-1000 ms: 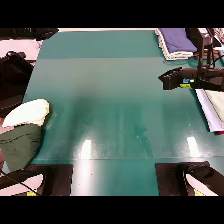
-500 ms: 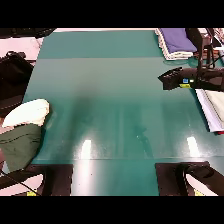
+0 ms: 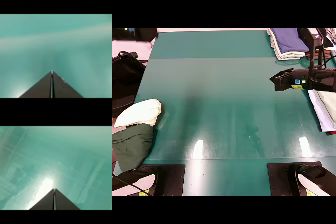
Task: Fold the shirts.
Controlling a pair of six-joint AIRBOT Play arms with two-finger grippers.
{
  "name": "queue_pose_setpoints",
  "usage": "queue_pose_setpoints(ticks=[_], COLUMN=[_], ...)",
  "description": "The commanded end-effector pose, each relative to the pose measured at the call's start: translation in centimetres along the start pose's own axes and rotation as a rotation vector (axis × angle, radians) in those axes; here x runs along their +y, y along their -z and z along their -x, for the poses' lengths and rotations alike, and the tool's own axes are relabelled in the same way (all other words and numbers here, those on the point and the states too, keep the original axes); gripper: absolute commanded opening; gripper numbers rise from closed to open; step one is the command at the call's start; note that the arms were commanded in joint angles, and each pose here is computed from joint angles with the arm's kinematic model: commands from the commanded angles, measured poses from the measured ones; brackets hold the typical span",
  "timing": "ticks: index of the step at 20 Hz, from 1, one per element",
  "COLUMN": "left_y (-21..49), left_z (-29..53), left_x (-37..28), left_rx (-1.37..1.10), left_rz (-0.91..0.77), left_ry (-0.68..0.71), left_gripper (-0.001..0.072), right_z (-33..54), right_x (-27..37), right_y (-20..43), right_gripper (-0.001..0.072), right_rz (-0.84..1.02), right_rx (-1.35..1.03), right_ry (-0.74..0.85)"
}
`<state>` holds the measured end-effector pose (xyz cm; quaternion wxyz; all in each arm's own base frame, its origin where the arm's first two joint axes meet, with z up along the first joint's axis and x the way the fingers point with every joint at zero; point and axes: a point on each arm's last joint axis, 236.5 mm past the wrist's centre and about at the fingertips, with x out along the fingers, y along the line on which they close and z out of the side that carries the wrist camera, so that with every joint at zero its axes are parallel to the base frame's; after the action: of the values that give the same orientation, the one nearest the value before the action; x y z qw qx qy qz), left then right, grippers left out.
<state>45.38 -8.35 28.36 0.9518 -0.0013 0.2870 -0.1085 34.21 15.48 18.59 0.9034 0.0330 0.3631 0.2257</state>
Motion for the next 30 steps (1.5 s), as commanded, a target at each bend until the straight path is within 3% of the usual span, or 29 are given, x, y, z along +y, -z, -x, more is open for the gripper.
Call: queue_pose_setpoints(ticks=[1,3,4,5,6,10,13,14,18,21,25,30], left_y=[8.2,14.4,17.9,21.0,24.0,31.9,33.7,33.6,31.0,20.7,4.5,-3.7], left_z=[0.9,-1.1,-1.9,-2.6,-3.2,-4.2,-3.8,-3.7,-3.1,-1.0,7.7,15.1], left_x=[8.4,9.8,10.7,11.5,12.5,15.4,16.7,16.8,16.7,14.9,7.0,-6.2], left_rx=[0.318,0.476,0.557,0.616,0.664,0.746,0.756,0.756,0.692,0.403,-0.019,-0.255], left_rz=[-0.086,-0.033,-0.025,-0.004,0.028,0.11,0.162,0.166,0.187,0.218,0.132,-0.069], left_ry=[-0.332,-0.348,-0.355,-0.367,-0.382,-0.418,-0.444,-0.448,-0.451,-0.386,-0.174,0.113], left_gripper=[0.0023,0.0027,0.0306,0.0717,0.0682,0.0679,0.0678,0.0632,0.0017,0.0022,0.0019,0.0018], right_z=[0.0,0.0,0.0,0.0,0.0,0.0,0.0,0.0,0.1,2.1,7.4,14.0], right_x=[0.0,0.0,0.0,0.0,0.0,0.0,0.0,0.0,0.0,0.8,2.5,3.1], right_y=[-0.1,0.1,0.1,0.0,0.1,0.0,0.0,0.0,-0.7,-3.6,-9.4,-14.3], right_gripper=[0.002,0.002,0.002,0.002,0.002,0.002,0.002,0.002,0.002,0.002,0.002,0.002], right_rz=[0.0,-0.001,-0.001,-0.001,-0.001,-0.018,-0.018,-0.018,-0.017,0.003,0.048,0.077], right_rx=[-0.003,0.002,0.002,0.002,0.002,0.0,-0.001,-0.001,-0.029,-0.103,-0.274,-0.443], right_ry=[-0.001,-0.001,-0.001,-0.001,-0.001,-0.001,-0.001,-0.001,0.0,-0.006,-0.017,0.005])
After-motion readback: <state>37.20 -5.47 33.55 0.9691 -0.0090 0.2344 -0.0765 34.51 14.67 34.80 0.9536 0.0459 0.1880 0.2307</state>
